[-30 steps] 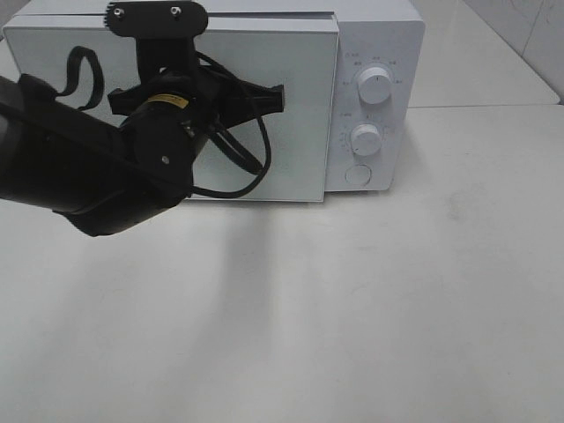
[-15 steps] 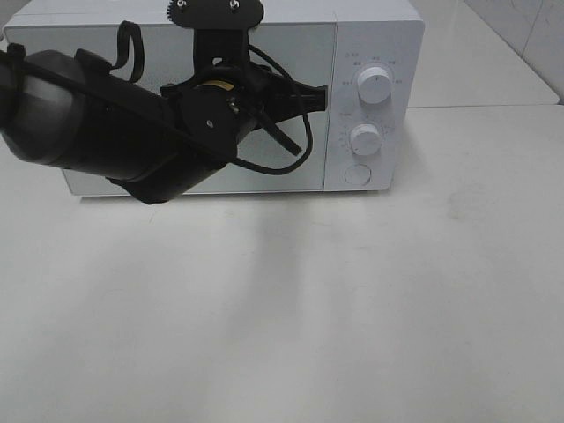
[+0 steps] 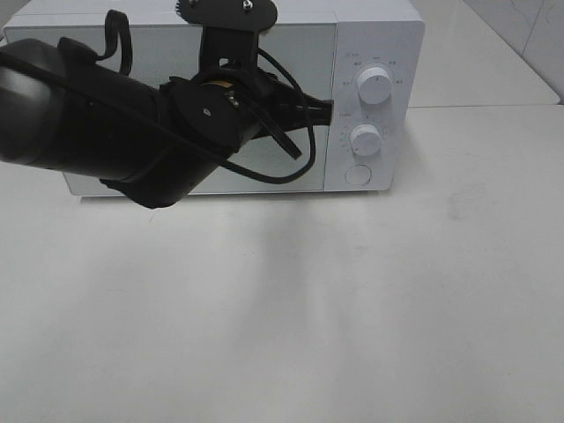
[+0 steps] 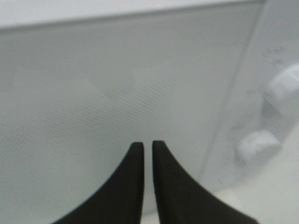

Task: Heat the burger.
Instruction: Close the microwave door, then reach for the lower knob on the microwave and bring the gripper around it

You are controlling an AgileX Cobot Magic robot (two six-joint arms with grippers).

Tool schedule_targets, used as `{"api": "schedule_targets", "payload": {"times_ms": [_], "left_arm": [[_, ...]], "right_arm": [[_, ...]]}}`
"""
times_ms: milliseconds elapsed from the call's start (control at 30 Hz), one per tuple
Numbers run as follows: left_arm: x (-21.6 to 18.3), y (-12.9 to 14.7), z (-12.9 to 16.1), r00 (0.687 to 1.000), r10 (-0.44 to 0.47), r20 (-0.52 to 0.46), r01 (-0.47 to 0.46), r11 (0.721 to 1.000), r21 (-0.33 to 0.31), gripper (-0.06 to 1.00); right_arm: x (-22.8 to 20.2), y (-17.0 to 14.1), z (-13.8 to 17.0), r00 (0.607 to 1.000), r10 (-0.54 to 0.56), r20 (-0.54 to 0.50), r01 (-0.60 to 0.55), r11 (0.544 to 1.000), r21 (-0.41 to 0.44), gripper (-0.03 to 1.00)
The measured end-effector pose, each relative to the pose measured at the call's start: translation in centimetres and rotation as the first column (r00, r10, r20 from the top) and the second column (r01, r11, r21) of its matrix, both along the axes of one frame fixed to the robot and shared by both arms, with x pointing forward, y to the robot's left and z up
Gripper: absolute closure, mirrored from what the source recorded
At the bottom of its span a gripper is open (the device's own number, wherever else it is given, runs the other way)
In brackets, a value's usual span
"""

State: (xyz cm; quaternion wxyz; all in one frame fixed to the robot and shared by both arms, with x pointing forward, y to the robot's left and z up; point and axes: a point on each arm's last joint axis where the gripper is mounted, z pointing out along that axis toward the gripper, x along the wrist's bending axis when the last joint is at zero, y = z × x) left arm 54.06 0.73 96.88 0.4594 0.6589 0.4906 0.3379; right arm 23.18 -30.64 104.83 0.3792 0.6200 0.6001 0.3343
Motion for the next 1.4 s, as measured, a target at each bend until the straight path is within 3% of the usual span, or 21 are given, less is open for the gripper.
{"api": "schedule_targets", "payload": {"times_ms": [33,133,200,233,267,300,333,400,433,467,500,567,600,667,700,833,867,900,933,1200,1400], "left_arm": [[-0.8,-0.4,-0.4,0.996,-0.050,-0.071,0.049,0.999,-0.009,0.76],[-1.2,-0.6,-0.7,0.990,-0.082,-0.115,0.080,0.997,-0.017,0.65],[-2.4,-1.2,-1.7,0.949,-0.193,-0.251,0.185,0.981,-0.053,0.18],[-2.4,-1.2,-1.7,0.949,-0.193,-0.251,0.185,0.981,-0.053,0.18],[-2.6,-1.3,-1.9,0.933,-0.225,-0.280,0.217,0.974,-0.062,0.09],[-3.2,-1.6,-2.3,0.893,-0.298,-0.338,0.288,0.954,-0.081,0.01],[-3.2,-1.6,-2.3,0.893,-0.298,-0.338,0.288,0.954,-0.081,0.01],[-3.8,-1.8,-2.7,0.821,-0.393,-0.413,0.379,0.918,-0.118,-0.03],[-3.8,-1.8,-2.7,0.821,-0.393,-0.413,0.379,0.918,-0.118,-0.03],[-3.9,-1.6,-2.9,0.769,-0.446,-0.458,0.432,0.890,-0.142,-0.04],[-3.9,-1.6,-2.9,0.769,-0.446,-0.458,0.432,0.890,-0.142,-0.04],[-3.8,-0.7,-2.9,0.688,-0.510,-0.517,0.489,0.851,-0.190,-0.04],[-3.8,-0.7,-2.9,0.688,-0.510,-0.517,0.489,0.851,-0.190,-0.04],[-3.6,0.5,-2.1,0.620,-0.545,-0.564,0.504,0.828,-0.246,-0.05],[-3.6,0.5,-2.1,0.620,-0.545,-0.564,0.504,0.828,-0.246,-0.05],[-3.3,3.1,-0.1,0.556,-0.547,-0.626,0.500,0.822,-0.274,-0.05],[-3.4,4.5,0.7,0.518,-0.532,-0.670,0.504,0.823,-0.263,-0.05],[-3.4,4.5,0.7,0.518,-0.532,-0.670,0.504,0.823,-0.263,-0.05],[-3.5,6.1,1.6,0.492,-0.500,-0.713,0.499,0.833,-0.240,-0.05],[-3.6,13.4,5.6,0.465,-0.354,-0.811,0.440,0.888,-0.136,-0.05],[-4.0,19.1,8.7,0.518,-0.266,-0.813,0.348,0.934,-0.084,-0.05]], "right_arm": [[0.0,0.0,0.0,1.000,0.000,0.000,0.000,1.000,0.000,0.20],[0.0,0.0,0.0,1.000,0.000,0.000,0.000,1.000,0.000,0.20],[0.0,0.0,0.0,1.000,0.000,0.000,0.000,1.000,0.000,0.20],[0.0,0.0,0.0,1.000,0.000,0.000,0.000,1.000,0.000,0.20],[0.0,0.0,0.0,1.000,0.000,0.000,0.000,1.000,0.000,0.20],[0.0,0.0,0.0,1.000,0.000,0.000,0.000,1.000,0.000,0.20],[0.0,0.0,0.0,1.000,0.000,0.000,0.000,1.000,0.000,0.20],[0.0,0.0,0.0,1.000,0.000,0.000,0.000,1.000,0.000,0.20],[0.0,0.0,0.0,1.000,0.000,0.000,0.000,1.000,0.000,0.20],[0.0,0.0,0.0,1.000,0.000,0.000,0.000,1.000,0.000,0.20],[0.0,0.0,0.0,1.000,0.000,0.000,0.000,1.000,0.000,0.20],[0.0,0.0,0.0,1.000,0.000,0.000,0.000,1.000,0.000,0.21],[0.0,0.0,0.0,1.000,0.000,0.000,0.000,1.000,0.000,0.21],[0.0,0.0,0.0,1.000,0.000,0.000,0.000,1.000,0.000,0.21],[0.0,0.0,0.0,1.000,0.000,0.000,0.000,1.000,0.000,0.21],[0.0,0.0,0.0,1.000,0.000,0.000,0.000,1.000,0.000,0.21],[0.0,0.0,0.0,1.000,0.000,0.000,0.000,1.000,0.000,0.21],[0.0,0.0,0.0,1.000,0.000,0.000,0.000,1.000,0.000,0.21],[0.0,0.0,0.0,1.000,0.000,0.000,0.000,1.000,0.000,0.21],[0.0,0.0,0.0,1.000,0.000,0.000,0.000,1.000,0.000,0.21],[0.0,0.0,0.0,1.000,0.000,0.000,0.000,1.000,0.000,0.21]]}}
